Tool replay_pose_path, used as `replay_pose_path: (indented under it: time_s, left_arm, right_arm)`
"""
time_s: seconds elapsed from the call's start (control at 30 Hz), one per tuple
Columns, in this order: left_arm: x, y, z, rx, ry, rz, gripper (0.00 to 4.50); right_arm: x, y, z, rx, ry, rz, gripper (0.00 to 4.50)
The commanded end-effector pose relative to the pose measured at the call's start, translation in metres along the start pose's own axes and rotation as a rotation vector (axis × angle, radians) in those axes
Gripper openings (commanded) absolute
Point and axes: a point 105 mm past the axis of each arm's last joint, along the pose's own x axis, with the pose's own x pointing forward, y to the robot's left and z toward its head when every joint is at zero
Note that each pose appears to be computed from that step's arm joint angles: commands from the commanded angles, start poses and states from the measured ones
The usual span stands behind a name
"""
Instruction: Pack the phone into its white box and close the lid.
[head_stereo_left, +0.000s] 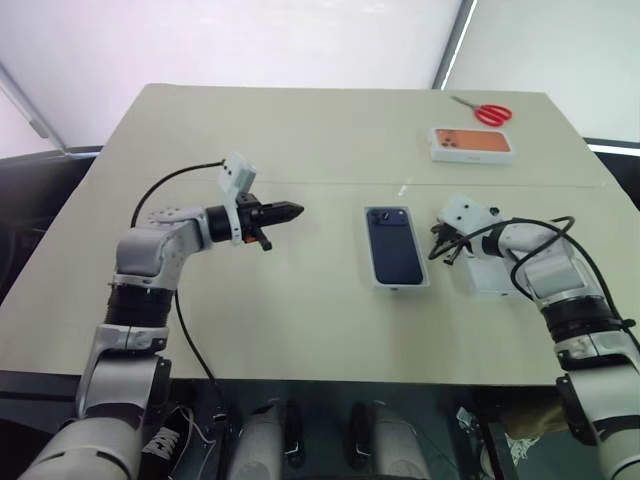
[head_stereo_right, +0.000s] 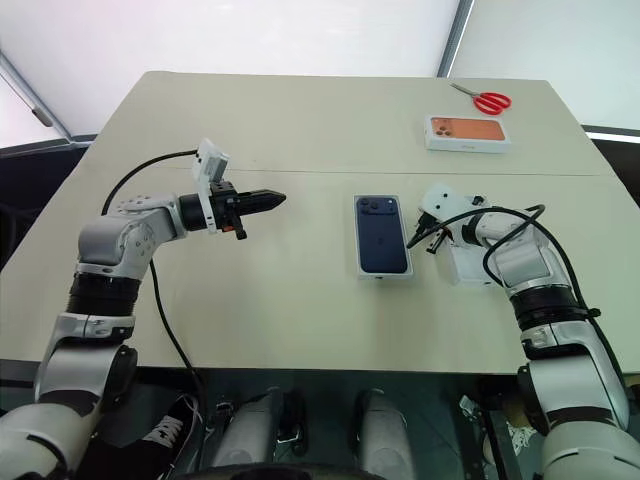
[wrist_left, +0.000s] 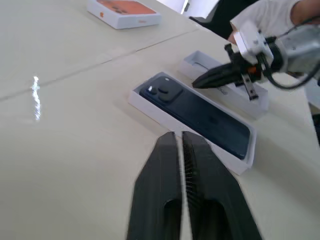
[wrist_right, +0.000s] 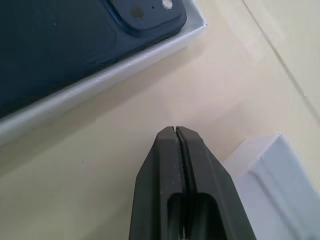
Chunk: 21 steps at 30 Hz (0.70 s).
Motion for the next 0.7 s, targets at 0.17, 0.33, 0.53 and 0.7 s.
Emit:
replay_pose_path:
  time_s: [0.17,0.33,0.53,0.7]
  left_arm:
    - [-0.014,-0.017,0.013,0.099,-0.073,-0.1,3.89]
    - [-0.025,-0.022,-0.002,0.203,-0.046,-0.115,4.5]
    - [-0.03,-0.029,0.003,0.273,-0.103,-0.153,4.5]
    - [-0.026,-0.035,0.005,0.349,-0.121,-0.187,4.5]
  right_arm:
    - [-0.038,-0.01,0.016,0.13,0.041,-0.015,3.42]
    - [-0.058,-0.006,0.005,0.246,0.145,-0.076,4.45]
    - [-0.07,0.003,-0.005,0.44,0.242,-0.096,4.45]
    - [-0.064,0.017,-0.004,0.511,0.311,-0.067,4.45]
